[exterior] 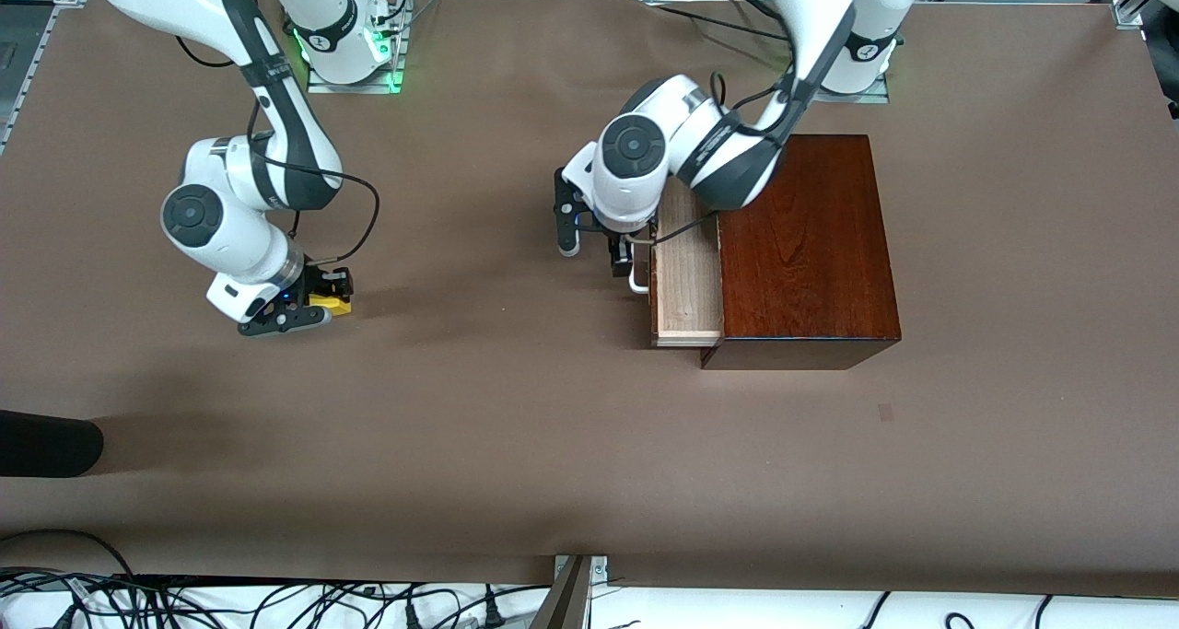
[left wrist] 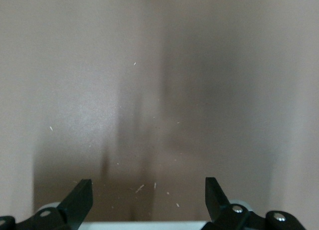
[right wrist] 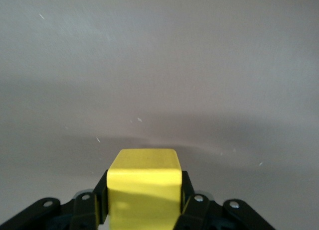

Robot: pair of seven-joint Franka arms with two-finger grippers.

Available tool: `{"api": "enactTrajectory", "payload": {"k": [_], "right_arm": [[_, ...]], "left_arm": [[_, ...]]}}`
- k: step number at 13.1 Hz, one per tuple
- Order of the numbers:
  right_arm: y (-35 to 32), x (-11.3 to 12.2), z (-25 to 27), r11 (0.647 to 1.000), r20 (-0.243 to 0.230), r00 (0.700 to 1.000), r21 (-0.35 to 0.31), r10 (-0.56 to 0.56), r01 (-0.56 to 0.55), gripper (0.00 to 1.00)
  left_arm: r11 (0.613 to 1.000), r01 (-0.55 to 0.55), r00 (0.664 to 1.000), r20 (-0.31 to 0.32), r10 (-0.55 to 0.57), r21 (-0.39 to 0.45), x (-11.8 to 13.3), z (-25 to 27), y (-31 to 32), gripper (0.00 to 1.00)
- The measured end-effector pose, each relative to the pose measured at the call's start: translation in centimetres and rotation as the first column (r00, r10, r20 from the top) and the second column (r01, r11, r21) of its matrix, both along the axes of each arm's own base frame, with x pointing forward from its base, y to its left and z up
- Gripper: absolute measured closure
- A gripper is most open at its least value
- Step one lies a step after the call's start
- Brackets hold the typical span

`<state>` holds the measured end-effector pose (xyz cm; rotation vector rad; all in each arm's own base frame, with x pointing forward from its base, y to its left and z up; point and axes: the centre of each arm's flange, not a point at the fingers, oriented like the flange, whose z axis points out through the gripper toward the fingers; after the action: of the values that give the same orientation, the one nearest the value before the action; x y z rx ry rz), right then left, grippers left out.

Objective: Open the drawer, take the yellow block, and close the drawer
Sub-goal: 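Lower the cube to the table while the left gripper reaches the drawer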

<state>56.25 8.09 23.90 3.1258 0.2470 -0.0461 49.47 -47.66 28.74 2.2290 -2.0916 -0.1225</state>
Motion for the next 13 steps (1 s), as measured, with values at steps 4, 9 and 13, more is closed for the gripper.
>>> {"api": "enactTrajectory", "payload": {"k": [4, 9, 13], "right_arm": [[-0.5, -2.0, -2.5, 0.996, -0.019, 0.996, 0.018, -0.085, 0.085, 0.44], [-0.7, -2.4, -4.3, 0.996, 0.001, 0.996, 0.014, -0.092, 0.092, 0.44], [-0.7, -2.4, -4.2, 0.996, 0.005, 0.996, 0.014, -0.090, 0.090, 0.44]], "left_arm": [[0.998, 0.031, 0.999, 0.004, -0.032, 0.047, 0.3, -1.0, 0.7, 0.00], [0.990, 0.028, 0.998, -0.066, -0.019, 0.135, 1.4, -0.7, 3.2, 0.00], [0.981, 0.021, 0.993, -0.118, 0.002, 0.190, 1.8, -0.7, 5.1, 0.00]]}}
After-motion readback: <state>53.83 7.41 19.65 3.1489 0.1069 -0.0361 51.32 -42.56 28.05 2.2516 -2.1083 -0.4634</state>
